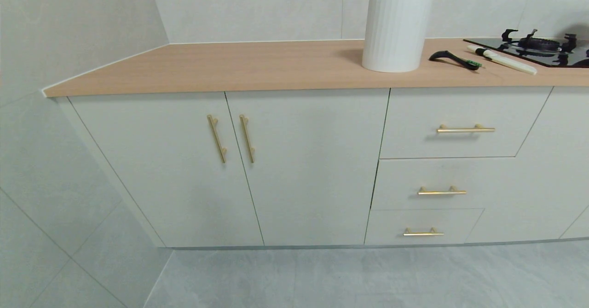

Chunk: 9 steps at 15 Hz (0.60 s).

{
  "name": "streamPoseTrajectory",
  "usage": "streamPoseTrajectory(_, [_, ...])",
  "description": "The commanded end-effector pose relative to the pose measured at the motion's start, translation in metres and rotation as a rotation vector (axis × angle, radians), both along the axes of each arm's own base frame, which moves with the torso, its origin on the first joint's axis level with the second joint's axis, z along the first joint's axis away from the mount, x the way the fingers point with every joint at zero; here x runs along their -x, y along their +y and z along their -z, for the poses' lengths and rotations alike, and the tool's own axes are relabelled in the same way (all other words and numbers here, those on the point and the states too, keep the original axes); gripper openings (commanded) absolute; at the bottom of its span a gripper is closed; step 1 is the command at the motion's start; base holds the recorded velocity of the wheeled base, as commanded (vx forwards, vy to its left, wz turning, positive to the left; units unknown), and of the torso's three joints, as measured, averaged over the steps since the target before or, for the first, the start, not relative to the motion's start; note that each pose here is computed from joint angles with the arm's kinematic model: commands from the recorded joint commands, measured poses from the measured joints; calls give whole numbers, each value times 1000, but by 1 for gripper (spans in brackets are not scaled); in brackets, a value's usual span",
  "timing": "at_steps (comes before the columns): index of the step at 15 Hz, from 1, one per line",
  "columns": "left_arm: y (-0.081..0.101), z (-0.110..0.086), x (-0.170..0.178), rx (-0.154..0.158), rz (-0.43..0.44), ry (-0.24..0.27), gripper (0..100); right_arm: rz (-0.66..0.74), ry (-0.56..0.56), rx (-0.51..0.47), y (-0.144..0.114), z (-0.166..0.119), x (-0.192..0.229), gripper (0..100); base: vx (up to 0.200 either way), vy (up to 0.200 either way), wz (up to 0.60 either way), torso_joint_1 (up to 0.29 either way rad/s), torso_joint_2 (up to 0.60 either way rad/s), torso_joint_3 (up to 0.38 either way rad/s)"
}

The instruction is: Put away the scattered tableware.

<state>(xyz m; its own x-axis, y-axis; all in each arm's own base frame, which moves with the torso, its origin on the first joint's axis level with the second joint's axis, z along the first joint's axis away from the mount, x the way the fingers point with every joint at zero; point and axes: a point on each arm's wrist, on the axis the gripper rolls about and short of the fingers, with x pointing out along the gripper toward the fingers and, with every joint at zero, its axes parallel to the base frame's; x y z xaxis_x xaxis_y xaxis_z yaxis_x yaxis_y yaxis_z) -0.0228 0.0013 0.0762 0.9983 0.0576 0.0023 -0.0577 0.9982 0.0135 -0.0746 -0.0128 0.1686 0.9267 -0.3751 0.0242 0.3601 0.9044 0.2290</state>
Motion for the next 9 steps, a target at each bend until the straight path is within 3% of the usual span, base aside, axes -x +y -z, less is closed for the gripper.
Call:
streamPoseTrajectory(1, [0,0,0,-3,-2,-1,100,33,58,3,5,33,-7,100,0,0,0,0,0,0])
streamPoseTrajectory(4, [0,0,0,3,-2,-1,100,1,98,60,5,55,-24,100,0,0,0,0,0,0])
streamPoseTrajectory(7, [0,1,0,-2,-1,1,100,-164,55,140,8,90,-51,100,0,0,0,0,0,0])
streamPoseTrajectory(9, [0,0,0,9,-1,-1,100,-260,27,150,10,89,-52,100,0,0,0,0,0,0])
